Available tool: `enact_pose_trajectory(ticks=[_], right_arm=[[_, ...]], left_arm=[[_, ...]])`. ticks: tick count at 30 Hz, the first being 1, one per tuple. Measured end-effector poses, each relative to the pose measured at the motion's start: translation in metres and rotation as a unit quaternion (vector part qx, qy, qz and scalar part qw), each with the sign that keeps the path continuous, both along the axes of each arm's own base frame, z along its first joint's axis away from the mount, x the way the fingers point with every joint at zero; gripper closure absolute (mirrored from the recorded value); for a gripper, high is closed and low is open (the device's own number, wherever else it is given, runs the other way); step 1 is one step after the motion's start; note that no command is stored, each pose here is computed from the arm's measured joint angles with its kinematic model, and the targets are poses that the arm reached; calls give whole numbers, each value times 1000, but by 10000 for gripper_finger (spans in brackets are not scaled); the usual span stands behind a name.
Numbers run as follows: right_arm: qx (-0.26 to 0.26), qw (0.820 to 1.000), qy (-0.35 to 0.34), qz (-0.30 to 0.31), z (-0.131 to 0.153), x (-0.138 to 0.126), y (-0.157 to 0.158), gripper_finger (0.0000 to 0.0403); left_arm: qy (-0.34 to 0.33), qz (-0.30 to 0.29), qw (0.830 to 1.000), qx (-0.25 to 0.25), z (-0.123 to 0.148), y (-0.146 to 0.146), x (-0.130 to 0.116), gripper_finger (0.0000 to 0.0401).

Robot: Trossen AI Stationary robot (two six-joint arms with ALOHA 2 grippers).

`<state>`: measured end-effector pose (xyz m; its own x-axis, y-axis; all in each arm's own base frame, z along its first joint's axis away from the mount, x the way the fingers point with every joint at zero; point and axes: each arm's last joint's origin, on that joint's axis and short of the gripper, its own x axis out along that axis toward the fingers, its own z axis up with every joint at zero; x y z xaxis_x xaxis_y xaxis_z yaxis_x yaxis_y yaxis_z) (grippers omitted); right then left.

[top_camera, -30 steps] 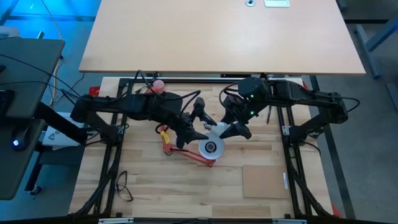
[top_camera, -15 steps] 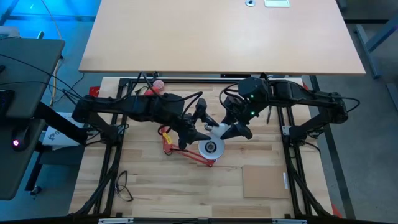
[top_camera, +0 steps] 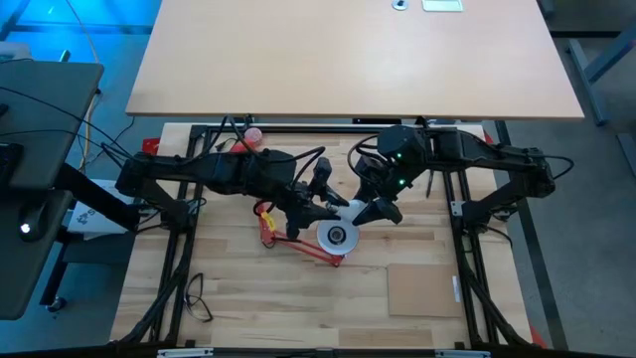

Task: Screw lightbulb
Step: Insert the lightbulb into the desk lamp

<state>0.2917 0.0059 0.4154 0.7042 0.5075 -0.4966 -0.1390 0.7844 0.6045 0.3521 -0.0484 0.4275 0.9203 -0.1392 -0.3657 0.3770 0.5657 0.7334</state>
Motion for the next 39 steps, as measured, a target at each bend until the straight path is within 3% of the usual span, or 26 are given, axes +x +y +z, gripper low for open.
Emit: enact_pose_trajectory(ticks=[3, 11, 20, 24, 28, 32, 35, 39], right_arm=[[23, 1000, 6, -13, 2, 1, 0, 150], [54, 999, 9, 3, 3, 1, -3, 23], [22, 1000, -9, 0, 1, -2, -24, 6], [-26, 1000, -8, 16, -3, -7, -29, 6], [-77, 997, -16, -7, -4, -7, -35, 5], [-130, 989, -62, -17, 0, -2, -38, 5], [-235, 967, -92, -27, 2, 0, -37, 5], [-401, 907, -121, -37, 6, 4, -34, 5]], left_arm=[[2, 4, 1000, -9, 1, 0, -1, 277], [3, 28, 1000, -9, 1, 1, -2, 277], [42, 140, 989, -34, 3, 6, -21, 277], [60, 164, 983, -49, 6, 10, -34, 277], [56, 201, 975, -80, 11, 12, -42, 277], [39, 245, 953, -173, 18, 16, -50, 277], [37, 253, 931, -262, 24, 19, -56, 277], [23, 260, 902, -345, 36, 21, -72, 277]])
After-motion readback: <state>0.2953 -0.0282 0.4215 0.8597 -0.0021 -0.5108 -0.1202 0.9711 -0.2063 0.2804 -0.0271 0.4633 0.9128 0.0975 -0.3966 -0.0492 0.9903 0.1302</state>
